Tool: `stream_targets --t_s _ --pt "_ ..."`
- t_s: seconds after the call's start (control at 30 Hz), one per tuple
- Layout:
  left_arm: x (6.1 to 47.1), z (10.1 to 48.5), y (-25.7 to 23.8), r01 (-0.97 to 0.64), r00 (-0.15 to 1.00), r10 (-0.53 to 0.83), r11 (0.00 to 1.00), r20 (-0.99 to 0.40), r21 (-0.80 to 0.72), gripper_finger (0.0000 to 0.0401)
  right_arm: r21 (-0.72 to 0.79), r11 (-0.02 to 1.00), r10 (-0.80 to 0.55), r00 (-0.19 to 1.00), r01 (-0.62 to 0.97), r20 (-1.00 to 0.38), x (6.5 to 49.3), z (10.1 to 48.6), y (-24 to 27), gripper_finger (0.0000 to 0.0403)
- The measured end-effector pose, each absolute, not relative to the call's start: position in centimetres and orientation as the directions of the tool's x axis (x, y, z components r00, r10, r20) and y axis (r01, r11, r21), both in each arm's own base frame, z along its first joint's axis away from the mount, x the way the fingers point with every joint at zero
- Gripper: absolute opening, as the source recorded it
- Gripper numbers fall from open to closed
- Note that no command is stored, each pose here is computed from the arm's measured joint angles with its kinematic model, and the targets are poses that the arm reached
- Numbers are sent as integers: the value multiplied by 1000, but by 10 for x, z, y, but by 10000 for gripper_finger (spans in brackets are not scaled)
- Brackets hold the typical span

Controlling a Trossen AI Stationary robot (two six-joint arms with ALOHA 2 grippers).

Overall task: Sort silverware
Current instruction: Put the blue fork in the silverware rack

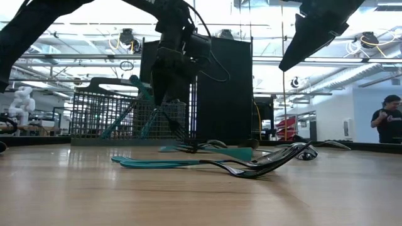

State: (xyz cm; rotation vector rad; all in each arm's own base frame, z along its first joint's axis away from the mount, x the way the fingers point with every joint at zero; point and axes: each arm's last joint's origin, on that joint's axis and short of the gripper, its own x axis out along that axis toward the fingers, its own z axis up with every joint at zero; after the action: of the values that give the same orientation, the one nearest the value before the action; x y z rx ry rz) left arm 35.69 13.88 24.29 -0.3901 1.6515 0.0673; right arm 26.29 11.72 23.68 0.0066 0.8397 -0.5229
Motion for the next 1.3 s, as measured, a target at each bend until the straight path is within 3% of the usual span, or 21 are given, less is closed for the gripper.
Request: stream_targets --t_s 0.17,0.4,0.67,0.87,1.03,1.13,1.3 --pt "363 256 141 -200 6 -201 959 -980 -198 1 -198 874 -439 549 443 -711 263 237 117 0" --pt "372 305 141 -85 339 -186 970 -922 -227 0 -208 881 -433 548 424 -716 262 237 118 0" --pt "355 362 119 154 646 -321 944 -693 -293 0 -220 894 -416 539 391 -732 255 235 127 0" --pt "329 367 88 310 719 -401 916 -568 -254 0 -159 899 -386 566 409 -728 250 236 138 0" --pt "311 340 61 353 840 -404 914 -362 -201 0 -88 904 -347 600 418 -721 246 237 151 0" --pt "294 319 52 242 932 -275 957 -235 -163 0 -43 907 -322 623 419 -713 245 238 157 0" --pt "251 309 61 -86 996 80 988 -47 -127 0 29 910 -285 674 414 -682 248 241 164 0"
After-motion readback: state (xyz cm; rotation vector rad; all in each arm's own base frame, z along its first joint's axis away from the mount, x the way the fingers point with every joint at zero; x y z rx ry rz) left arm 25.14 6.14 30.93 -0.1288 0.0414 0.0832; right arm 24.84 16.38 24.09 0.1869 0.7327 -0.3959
